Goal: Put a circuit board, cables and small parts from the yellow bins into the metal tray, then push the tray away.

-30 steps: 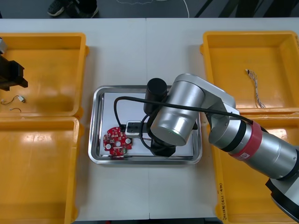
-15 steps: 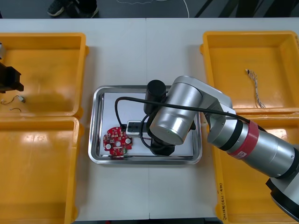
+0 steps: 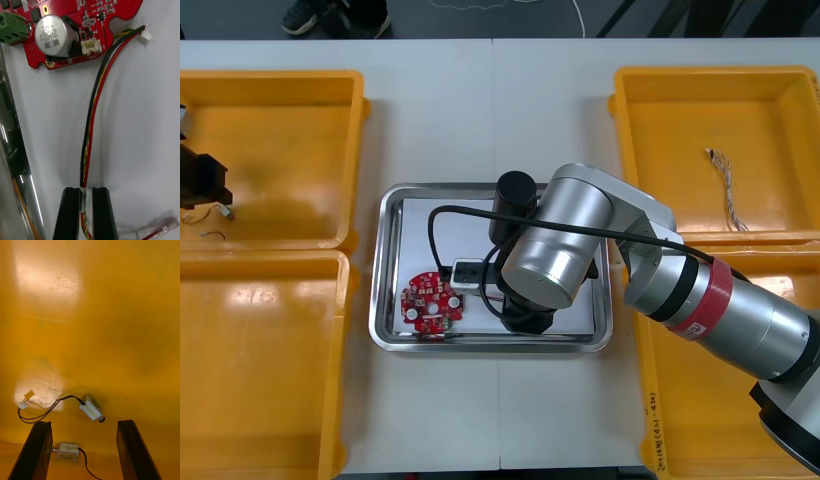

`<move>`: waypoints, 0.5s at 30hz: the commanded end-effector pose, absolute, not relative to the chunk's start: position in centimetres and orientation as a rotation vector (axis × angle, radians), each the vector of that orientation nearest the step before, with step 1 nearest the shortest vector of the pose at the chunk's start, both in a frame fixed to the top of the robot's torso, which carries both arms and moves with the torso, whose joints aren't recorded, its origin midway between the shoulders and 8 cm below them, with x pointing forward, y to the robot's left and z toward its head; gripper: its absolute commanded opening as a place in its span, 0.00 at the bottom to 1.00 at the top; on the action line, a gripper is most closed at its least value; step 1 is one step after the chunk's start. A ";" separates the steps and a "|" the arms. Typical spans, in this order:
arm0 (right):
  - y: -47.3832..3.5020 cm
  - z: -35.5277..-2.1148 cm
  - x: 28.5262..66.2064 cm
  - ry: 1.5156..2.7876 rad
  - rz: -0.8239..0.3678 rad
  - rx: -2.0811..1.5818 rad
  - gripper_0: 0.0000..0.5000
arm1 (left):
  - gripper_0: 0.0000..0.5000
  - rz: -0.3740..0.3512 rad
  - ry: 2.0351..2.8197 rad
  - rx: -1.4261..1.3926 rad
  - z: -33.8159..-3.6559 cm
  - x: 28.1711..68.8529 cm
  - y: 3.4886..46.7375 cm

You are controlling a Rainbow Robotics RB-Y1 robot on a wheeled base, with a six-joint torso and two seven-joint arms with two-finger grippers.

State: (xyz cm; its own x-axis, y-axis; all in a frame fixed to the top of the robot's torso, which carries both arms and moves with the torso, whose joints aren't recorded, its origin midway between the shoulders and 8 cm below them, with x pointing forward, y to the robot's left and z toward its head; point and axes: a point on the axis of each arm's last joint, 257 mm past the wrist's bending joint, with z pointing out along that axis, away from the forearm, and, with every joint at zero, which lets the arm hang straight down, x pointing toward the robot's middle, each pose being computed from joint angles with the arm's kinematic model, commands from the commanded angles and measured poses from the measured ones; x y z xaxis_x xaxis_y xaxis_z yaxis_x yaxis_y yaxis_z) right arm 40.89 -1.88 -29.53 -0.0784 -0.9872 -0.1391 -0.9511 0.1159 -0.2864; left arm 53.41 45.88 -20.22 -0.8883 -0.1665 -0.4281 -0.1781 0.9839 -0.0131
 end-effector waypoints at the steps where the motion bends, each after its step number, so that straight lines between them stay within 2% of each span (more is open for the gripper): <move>1: -0.3 -28.2 41.3 2.002 -0.186 -1.964 0.86 | 1.00 0.075 2.632 -0.168 -17.0 55.2 46.3; 2: -0.3 -28.2 41.3 2.003 -0.185 -1.964 0.96 | 1.00 0.067 2.637 -0.170 -17.4 55.2 46.1; 3: -0.3 -28.2 41.2 2.003 -0.183 -1.965 1.00 | 1.00 0.063 2.637 -0.172 -17.6 55.2 46.0; 8: -0.3 -28.2 41.1 2.005 -0.169 -1.971 1.00 | 1.00 0.051 2.637 -0.176 -18.6 55.6 45.4; 15: -0.2 -26.5 41.3 1.966 -0.176 -1.969 1.00 | 1.00 0.033 2.634 -0.184 -19.6 56.0 44.7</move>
State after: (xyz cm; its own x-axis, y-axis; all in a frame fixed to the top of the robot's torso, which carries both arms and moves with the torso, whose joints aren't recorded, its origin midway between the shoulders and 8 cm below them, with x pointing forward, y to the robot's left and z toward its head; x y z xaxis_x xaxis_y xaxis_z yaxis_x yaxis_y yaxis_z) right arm 40.52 -1.23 -29.12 -0.0652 -0.9858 -0.1550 -0.9573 0.1056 -0.2693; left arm 53.76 46.18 -21.60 -0.8847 -0.1798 -0.4302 -0.1910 0.9814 -0.0174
